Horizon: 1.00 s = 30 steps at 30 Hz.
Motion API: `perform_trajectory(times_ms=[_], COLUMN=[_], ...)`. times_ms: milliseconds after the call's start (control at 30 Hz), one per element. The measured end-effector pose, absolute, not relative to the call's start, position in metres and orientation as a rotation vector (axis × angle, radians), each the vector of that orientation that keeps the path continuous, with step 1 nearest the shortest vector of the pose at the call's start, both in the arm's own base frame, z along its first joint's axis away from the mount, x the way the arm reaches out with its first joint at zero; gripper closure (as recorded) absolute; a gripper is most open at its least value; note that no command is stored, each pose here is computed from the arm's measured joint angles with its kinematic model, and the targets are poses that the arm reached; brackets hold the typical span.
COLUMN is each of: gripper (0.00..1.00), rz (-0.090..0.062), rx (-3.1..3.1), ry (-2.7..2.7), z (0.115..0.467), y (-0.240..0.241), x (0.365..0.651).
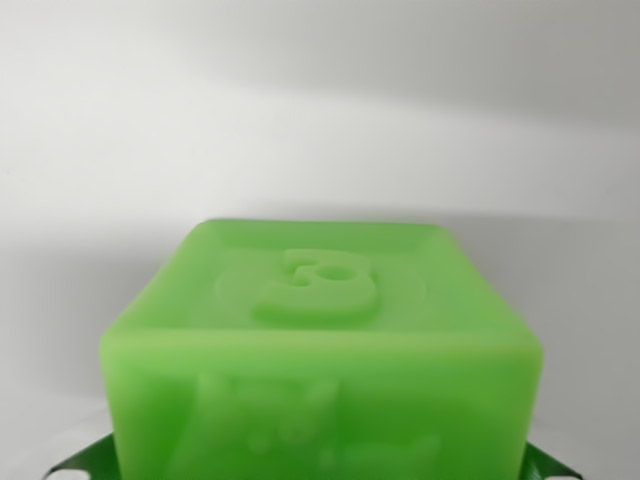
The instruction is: Stack cube
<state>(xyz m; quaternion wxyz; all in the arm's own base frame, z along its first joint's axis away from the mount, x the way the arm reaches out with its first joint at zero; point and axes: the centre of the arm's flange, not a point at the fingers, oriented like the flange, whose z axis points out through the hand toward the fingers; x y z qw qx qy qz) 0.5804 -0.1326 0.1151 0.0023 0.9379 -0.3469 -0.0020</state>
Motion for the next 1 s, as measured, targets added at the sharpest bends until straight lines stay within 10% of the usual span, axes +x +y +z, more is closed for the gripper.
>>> perform_trajectory(times_ms=[1000], gripper=[1.00], rz=[0.001], rx=[2.945], ry=[-1.091], z=[0.154], y=[-0.133], x=[0.582])
